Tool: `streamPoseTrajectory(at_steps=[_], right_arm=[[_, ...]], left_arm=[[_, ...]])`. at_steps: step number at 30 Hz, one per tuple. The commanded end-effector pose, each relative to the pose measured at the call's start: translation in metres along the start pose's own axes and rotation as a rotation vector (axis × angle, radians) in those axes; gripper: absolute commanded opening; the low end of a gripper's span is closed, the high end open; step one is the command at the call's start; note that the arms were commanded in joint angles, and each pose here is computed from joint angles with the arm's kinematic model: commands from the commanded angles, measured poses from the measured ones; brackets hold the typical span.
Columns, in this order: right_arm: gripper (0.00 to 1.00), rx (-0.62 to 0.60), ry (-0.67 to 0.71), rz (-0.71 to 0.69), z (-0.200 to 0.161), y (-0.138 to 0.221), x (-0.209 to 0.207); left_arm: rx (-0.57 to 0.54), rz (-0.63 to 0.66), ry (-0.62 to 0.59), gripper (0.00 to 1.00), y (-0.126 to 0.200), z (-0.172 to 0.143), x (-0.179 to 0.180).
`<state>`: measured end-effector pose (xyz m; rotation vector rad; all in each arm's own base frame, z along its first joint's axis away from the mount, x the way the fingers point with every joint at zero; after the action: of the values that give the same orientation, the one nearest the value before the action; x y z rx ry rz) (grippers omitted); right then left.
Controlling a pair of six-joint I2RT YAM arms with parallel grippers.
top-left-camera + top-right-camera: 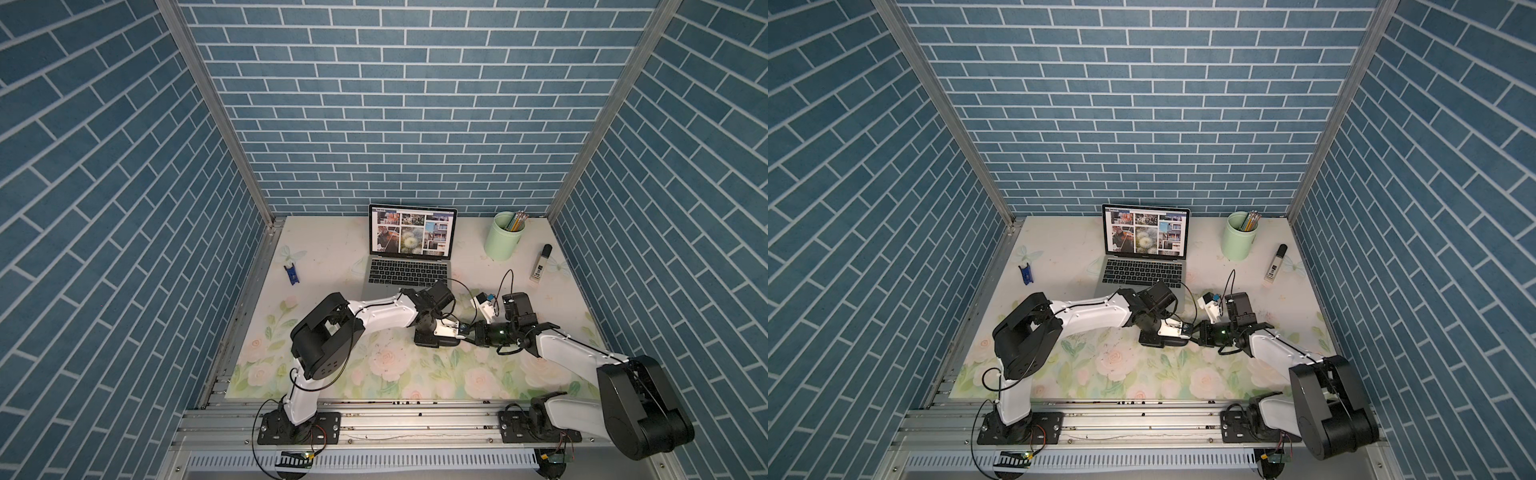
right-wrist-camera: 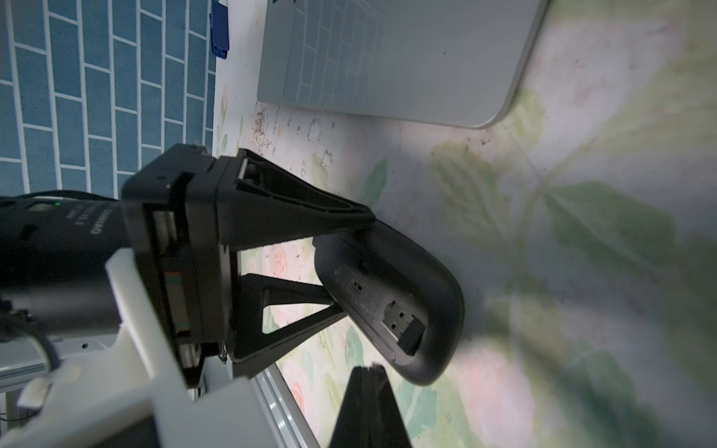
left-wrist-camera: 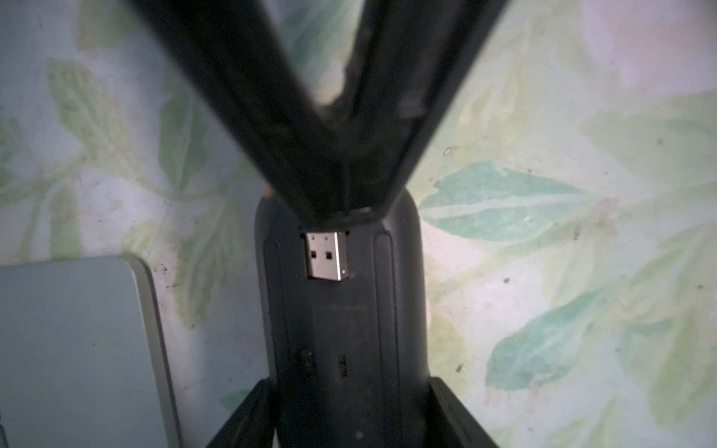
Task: Remove the wireless mouse receiver from the laptop
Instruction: Insert the USB plug into the mouse.
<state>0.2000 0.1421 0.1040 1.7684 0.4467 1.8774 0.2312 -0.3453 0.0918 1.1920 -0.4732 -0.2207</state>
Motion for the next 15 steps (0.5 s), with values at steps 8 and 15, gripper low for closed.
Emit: streamPoseTrajectory(at_steps=[8, 15], right_arm=[[0.00, 0.000, 0.027, 0.034, 0.016, -0.011, 0.011], [0.00, 0.008, 0.024, 0.027, 0.016, -0.015, 0.008]], left_arm=[[0.021, -0.043, 0.015, 0.54, -0.008, -0.006, -0.009], [0.020, -0.046, 0.016, 0.54, -0.009, -0.006, -0.010]])
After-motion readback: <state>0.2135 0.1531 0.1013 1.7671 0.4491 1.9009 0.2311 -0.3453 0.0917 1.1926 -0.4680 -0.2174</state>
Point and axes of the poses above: each gripper's point midway between its finger pads, its own y axis back along the fingers, its own x axis along the line the jaws close on, z = x × y, the point moved 7 cm from there along y, back along the fingers, and after that the axes turned 15 degrees about -y, right-handed, at the moved point
